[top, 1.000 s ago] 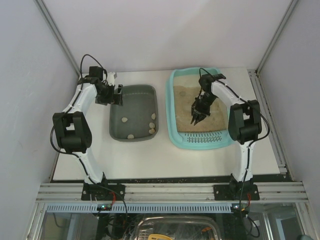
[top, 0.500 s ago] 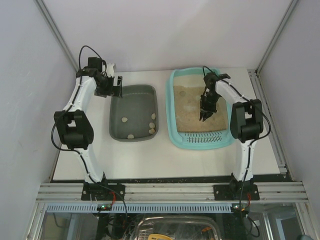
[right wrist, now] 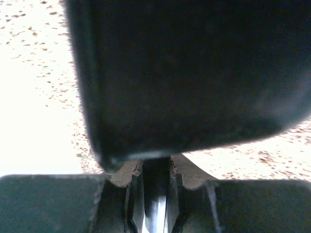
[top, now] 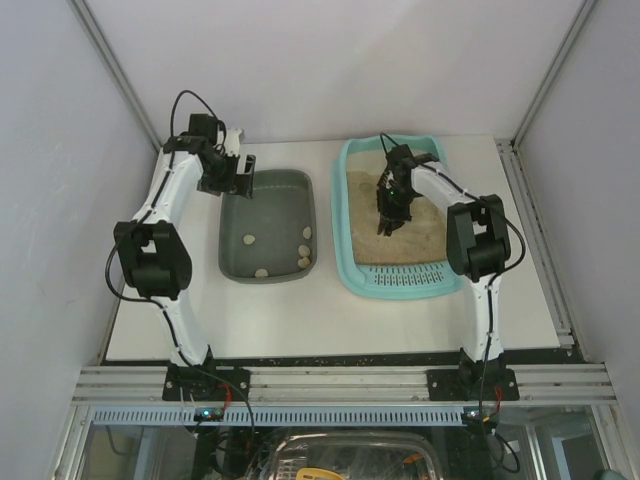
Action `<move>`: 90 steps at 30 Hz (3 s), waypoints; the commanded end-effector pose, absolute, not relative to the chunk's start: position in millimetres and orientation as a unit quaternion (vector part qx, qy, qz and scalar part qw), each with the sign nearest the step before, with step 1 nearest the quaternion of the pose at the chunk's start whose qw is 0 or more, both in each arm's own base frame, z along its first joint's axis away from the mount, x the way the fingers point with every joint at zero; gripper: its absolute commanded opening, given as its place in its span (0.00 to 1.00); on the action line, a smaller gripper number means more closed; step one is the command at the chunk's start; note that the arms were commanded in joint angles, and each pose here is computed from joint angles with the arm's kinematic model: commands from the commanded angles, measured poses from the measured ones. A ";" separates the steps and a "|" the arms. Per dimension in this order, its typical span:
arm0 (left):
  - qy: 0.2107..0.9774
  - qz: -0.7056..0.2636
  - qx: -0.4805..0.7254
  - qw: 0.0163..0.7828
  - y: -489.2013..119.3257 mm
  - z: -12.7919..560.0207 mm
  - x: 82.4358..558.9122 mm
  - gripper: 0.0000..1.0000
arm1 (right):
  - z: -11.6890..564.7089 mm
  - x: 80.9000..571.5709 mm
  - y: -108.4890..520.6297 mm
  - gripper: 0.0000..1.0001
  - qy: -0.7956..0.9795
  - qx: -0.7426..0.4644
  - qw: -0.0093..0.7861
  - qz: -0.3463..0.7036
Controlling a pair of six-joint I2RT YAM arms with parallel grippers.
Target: Clean the litter box
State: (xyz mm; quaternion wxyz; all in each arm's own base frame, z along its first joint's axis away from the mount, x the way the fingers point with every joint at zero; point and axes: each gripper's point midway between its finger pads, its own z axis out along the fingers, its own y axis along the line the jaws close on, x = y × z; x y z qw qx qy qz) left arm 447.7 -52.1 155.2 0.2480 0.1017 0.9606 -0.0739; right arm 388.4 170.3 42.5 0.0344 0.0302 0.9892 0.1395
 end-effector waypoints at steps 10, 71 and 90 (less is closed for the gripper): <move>0.948 -0.078 0.113 0.286 -72.9 175.1 447.8 1.00 | 14.6 381.6 235.4 0.00 0.983 0.006 0.005 0.183; 0.943 -0.088 0.127 0.295 -65.5 180.2 455.2 1.00 | 225.6 319.2 194.3 0.00 0.681 0.031 0.212 0.701; 0.937 -0.088 0.163 0.297 -80.2 182.3 425.3 1.00 | 196.1 294.4 187.2 0.00 0.692 0.089 0.187 0.691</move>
